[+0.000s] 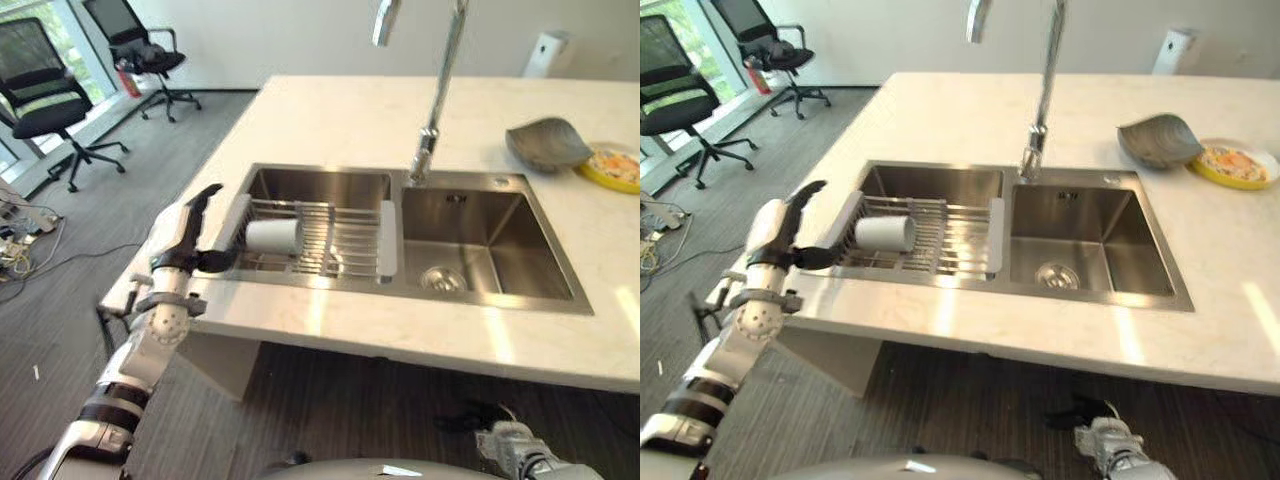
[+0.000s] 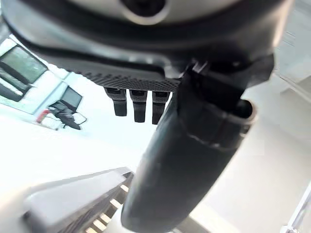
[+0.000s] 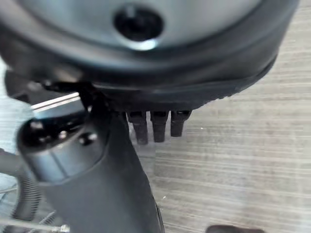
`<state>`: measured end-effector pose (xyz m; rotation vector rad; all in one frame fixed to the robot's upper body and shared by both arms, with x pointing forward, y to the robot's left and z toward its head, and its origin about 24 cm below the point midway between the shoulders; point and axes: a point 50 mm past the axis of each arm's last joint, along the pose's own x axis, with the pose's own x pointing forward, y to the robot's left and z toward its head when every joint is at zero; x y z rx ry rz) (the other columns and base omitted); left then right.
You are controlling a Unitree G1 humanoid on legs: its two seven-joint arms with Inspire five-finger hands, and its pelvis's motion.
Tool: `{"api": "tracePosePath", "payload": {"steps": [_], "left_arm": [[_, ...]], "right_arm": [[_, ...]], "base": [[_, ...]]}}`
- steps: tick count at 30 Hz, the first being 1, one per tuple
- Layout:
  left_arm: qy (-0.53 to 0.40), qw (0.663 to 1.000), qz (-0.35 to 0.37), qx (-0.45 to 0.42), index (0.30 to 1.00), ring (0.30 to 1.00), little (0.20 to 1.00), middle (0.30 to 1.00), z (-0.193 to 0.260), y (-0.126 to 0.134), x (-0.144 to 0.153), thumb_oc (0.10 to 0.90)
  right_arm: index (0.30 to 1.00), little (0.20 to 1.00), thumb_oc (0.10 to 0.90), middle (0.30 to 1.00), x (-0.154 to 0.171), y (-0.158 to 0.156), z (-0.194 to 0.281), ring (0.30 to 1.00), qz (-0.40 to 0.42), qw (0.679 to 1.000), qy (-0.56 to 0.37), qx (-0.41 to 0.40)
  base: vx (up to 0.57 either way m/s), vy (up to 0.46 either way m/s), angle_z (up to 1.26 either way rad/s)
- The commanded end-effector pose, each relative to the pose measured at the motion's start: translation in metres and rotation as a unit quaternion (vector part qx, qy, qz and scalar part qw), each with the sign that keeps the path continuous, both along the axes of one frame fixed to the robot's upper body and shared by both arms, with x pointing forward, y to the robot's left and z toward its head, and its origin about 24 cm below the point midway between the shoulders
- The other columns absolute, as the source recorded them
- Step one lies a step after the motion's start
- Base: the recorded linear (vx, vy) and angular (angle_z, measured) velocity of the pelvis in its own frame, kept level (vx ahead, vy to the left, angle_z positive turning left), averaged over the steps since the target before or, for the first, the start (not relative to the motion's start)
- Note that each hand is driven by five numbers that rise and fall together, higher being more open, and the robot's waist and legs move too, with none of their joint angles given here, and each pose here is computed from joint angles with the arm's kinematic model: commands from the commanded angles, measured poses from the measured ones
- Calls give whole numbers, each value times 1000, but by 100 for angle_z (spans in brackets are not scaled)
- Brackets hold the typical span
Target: Place the dishes in the dishwasher.
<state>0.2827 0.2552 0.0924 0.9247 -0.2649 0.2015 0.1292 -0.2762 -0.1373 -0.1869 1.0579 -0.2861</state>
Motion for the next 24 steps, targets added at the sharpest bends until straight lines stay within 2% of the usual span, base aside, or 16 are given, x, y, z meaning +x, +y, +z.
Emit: {"api": "tracePosePath", "payload": {"steps": [1,2,3,6,9,13,16,24], "left_arm": [[-83,993,-12,81,900,900,900,900,52,2,19,800],[-93,991,-16,99,900,900,900,900,59,2,19,800],[-82,984,-7,157,900,900,900,900,63,12,13,800],[-53,978,6,202,900,900,900,900,61,22,14,800],[-41,968,-19,248,900,900,900,900,68,11,24,800],[-29,963,-20,269,900,900,900,900,69,6,34,800],[-26,962,-24,269,900,900,900,900,70,-3,44,800],[6,964,-13,264,900,900,900,900,67,-7,62,800]], "right_arm": [[900,900,800,900,-48,-6,-11,900,15,998,65,7],[900,900,800,900,-68,-5,-15,900,18,996,86,9],[900,900,800,900,-88,-1,-19,900,12,994,109,15],[900,900,800,900,-97,-1,-20,900,13,992,128,14],[900,900,800,900,-98,-5,-19,900,16,990,142,12],[900,900,800,900,-93,-10,-17,900,9,991,136,5],[900,900,800,900,-92,-8,-18,900,12,990,138,4],[900,900,800,900,-86,-3,-19,900,36,989,145,6]], "base": [[-36,13,-13],[13,34,-10],[7,43,-4],[17,27,-15],[13,19,-9],[11,13,-17],[5,6,-23],[7,0,-8]]}}
